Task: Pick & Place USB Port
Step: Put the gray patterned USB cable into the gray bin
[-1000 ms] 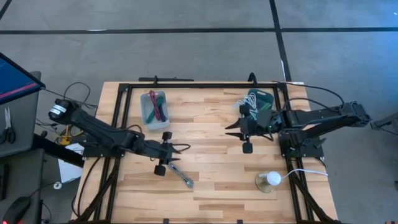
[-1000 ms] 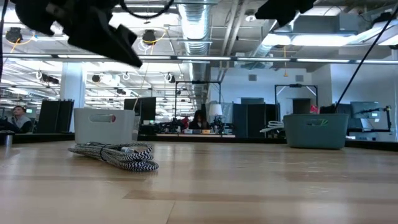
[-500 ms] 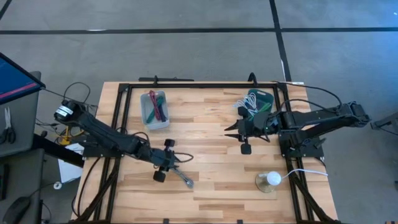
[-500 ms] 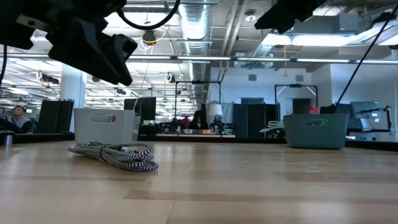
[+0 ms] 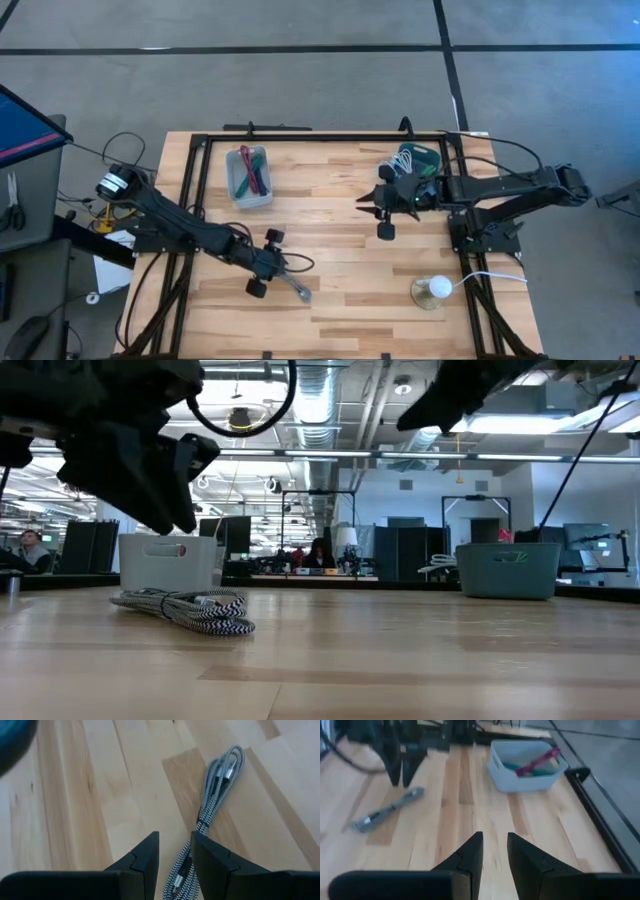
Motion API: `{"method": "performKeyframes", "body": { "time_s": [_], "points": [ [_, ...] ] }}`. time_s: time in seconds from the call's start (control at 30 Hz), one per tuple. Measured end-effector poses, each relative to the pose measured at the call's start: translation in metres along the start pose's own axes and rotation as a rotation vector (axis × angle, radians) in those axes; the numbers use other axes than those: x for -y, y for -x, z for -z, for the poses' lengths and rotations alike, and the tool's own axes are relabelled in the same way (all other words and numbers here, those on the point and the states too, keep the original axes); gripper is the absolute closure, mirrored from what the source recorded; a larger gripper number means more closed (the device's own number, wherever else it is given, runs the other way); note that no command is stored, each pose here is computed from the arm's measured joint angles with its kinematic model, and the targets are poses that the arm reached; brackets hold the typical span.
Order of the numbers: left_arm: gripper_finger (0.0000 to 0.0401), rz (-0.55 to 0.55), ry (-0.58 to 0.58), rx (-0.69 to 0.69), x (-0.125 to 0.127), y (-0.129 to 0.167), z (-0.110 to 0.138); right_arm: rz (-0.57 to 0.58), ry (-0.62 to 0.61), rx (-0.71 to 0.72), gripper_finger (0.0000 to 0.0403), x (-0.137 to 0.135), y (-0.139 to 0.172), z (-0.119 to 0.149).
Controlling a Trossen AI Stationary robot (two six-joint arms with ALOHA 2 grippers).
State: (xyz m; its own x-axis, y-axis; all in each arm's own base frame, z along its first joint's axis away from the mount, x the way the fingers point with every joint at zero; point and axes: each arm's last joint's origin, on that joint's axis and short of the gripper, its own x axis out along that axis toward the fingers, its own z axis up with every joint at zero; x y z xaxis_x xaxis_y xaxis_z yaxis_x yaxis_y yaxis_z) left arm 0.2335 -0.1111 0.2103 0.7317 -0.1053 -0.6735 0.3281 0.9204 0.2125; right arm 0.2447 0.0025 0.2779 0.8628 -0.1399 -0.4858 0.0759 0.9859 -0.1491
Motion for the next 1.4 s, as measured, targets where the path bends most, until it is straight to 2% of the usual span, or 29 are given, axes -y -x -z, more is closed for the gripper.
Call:
{"method": "performKeyframes", "body": {
  "time_s": [0.27, 0.47, 0.7, 1.17, 1.23, 1.33, 1.4],
  "points": [
    [0.0289, -0.014, -0.002, -0.039, 0.001, -0.01, 0.004, 0.004, 0.006, -0.048, 0.0321, -0.001, -0.017, 0.006],
    [0.0289, 0.097, -0.001, -0.044, 0.005, -0.013, 0.005, 0.023, -0.005, -0.054, 0.0321, 0.004, -0.022, 0.007],
    [0.0289, 0.103, 0.133, -0.009, 0.004, -0.009, 0.001, 0.035, -0.014, -0.047, 0.0321, 0.008, -0.02, 0.007],
    [0.0289, 0.123, 0.147, 0.046, 0.004, -0.009, -0.005, 0.036, -0.01, -0.041, 0.0321, 0.008, -0.02, 0.006],
    [0.0289, 0.111, 0.148, 0.049, 0.003, -0.009, -0.005, 0.036, -0.01, -0.041, 0.0321, 0.008, -0.02, 0.006],
    [0.0289, 0.007, 0.146, 0.048, 0.0, -0.009, -0.005, 0.036, -0.01, -0.04, 0.0321, 0.008, -0.02, 0.006],
    [0.0287, -0.021, 0.137, 0.045, -0.001, -0.009, -0.004, 0.036, -0.01, -0.04, 0.0321, 0.008, -0.02, 0.006]
  ]
}}
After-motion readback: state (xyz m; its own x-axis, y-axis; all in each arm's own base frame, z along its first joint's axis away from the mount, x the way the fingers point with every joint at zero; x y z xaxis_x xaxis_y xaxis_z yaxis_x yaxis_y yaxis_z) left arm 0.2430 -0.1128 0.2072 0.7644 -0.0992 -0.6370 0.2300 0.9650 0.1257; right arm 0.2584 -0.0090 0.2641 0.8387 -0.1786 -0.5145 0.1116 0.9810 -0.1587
